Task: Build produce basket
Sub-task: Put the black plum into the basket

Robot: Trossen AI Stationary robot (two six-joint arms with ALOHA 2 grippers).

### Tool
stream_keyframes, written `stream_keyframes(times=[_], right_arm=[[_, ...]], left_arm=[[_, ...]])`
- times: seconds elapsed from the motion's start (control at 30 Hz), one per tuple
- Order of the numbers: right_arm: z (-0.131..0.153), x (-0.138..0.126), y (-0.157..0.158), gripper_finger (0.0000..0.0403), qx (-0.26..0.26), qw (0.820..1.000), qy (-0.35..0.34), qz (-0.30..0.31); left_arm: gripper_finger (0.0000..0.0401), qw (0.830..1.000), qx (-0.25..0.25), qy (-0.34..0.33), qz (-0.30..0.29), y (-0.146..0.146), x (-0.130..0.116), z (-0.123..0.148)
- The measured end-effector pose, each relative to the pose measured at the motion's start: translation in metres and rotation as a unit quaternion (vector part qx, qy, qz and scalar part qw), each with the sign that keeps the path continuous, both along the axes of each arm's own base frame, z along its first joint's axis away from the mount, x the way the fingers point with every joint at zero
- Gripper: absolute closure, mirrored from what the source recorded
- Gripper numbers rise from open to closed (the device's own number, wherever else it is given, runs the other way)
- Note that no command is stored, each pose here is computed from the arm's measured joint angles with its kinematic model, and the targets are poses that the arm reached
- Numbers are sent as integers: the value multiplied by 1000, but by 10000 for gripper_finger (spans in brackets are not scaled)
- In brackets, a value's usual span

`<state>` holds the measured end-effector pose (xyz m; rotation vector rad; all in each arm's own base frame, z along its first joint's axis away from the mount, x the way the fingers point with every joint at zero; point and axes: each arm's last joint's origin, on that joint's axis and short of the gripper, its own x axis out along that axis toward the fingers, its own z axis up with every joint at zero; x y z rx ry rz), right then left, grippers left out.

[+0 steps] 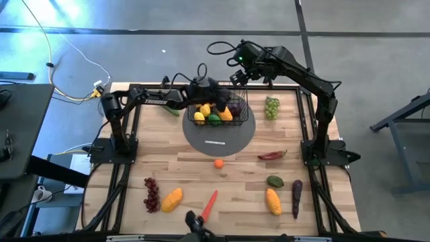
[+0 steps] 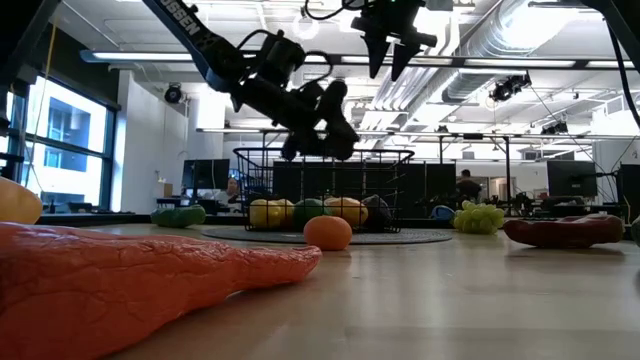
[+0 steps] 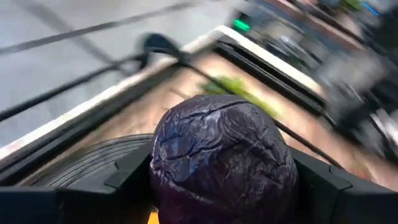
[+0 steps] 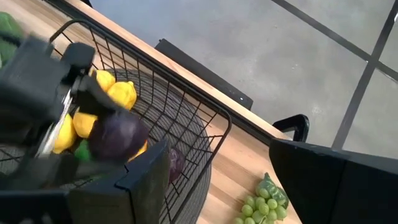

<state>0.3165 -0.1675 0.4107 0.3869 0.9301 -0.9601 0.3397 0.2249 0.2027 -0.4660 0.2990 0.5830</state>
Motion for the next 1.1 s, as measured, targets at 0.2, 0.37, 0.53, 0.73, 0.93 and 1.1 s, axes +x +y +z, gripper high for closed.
stream_keyframes(times=[0.2, 0.37, 0.53, 0.73, 0.93, 1.1], right_arm=[[0, 0, 0, 148, 3, 1000, -1, 2], [0, 0, 0, 148, 2, 1000, 2, 6], [0, 0, 0, 148, 6, 1000, -1, 9], [0, 0, 0, 148, 8, 1000, -2, 10], [0, 0, 0, 148, 8, 1000, -3, 10], [0, 1, 0, 148, 7, 1000, -3, 10]], left_arm=[[136, 997, -10, 12, 76, 8, -7, -3], [136, 996, -23, 0, 82, 9, -7, -3], [136, 999, -8, -13, 35, 8, -5, 1], [136, 1000, 18, -2, -9, 5, -2, 1], [136, 998, 59, 22, -30, 4, -2, 1], [136, 997, 69, 25, -37, 3, -1, 2]])
